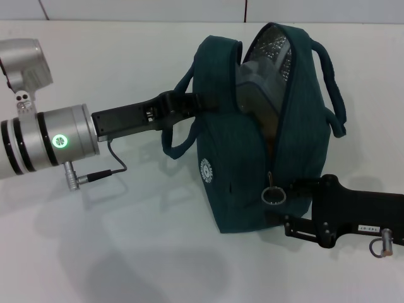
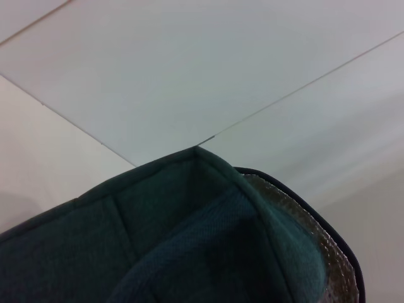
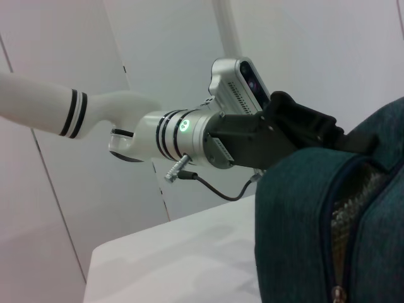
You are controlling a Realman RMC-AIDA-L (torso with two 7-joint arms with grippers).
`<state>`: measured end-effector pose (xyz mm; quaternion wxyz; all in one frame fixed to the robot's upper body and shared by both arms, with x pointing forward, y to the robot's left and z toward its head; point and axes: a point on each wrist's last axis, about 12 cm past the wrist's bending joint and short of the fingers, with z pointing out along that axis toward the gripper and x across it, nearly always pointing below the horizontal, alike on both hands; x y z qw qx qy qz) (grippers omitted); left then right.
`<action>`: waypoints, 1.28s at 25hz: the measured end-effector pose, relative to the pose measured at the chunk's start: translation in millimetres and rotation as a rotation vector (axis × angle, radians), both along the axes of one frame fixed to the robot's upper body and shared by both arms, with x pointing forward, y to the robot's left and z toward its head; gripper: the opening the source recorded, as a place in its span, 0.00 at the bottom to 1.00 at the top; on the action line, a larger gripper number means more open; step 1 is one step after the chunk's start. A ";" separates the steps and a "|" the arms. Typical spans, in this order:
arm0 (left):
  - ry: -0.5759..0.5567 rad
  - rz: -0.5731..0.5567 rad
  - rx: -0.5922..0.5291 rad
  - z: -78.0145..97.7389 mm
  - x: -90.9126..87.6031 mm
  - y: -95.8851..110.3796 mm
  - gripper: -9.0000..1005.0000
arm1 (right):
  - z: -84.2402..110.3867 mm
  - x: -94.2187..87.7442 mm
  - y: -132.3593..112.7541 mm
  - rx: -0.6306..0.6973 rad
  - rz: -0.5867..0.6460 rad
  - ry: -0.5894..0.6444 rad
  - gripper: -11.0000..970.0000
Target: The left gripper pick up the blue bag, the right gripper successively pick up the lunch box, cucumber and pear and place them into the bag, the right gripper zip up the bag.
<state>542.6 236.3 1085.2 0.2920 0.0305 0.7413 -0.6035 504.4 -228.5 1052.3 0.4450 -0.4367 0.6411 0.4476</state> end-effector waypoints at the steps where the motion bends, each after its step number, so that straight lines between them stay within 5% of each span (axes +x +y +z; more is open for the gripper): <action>1: 0.000 0.000 0.000 0.0 0.0 0.1 0.11 | -0.1 0.1 0.0 -0.001 -0.001 0.000 0.46; 18: -0.001 0.002 -0.004 0.4 0.2 0.1 0.11 | -0.9 3.1 -0.2 -0.015 -0.014 -0.006 0.36; 23: -0.001 0.002 -0.004 0.4 0.2 0.1 0.11 | -1.0 3.8 0.3 -0.017 -0.018 -0.006 0.13; 32: -0.013 0.000 0.001 -0.2 -0.3 0.0 0.11 | 4.2 -0.4 -8.9 0.031 -0.043 -0.035 0.02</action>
